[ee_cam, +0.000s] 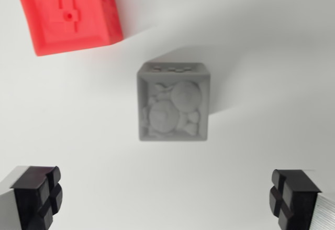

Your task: Destack cube

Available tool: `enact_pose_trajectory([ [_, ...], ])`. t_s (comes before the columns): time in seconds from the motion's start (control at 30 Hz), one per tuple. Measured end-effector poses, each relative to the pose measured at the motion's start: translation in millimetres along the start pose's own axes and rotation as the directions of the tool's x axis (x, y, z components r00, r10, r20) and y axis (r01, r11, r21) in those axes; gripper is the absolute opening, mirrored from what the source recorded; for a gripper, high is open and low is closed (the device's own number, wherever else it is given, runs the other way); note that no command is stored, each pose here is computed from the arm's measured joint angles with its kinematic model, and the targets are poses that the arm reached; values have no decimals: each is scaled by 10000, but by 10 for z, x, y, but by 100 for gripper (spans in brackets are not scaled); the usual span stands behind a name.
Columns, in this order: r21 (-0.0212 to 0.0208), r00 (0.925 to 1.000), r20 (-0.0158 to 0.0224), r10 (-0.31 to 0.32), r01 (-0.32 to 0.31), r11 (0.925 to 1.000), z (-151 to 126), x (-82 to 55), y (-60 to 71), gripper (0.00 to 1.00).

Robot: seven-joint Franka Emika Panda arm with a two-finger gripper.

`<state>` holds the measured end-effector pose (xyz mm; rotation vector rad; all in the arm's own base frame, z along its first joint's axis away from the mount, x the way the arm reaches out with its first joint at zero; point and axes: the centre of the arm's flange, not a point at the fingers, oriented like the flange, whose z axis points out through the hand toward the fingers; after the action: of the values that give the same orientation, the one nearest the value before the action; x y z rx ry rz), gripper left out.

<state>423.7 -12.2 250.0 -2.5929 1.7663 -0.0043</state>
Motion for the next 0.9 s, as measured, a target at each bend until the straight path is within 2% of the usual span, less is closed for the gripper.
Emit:
enact_pose_trajectory([
  [0.9, 11, 10000, 35, 10, -11, 10000, -1093, 2, -1, 100],
])
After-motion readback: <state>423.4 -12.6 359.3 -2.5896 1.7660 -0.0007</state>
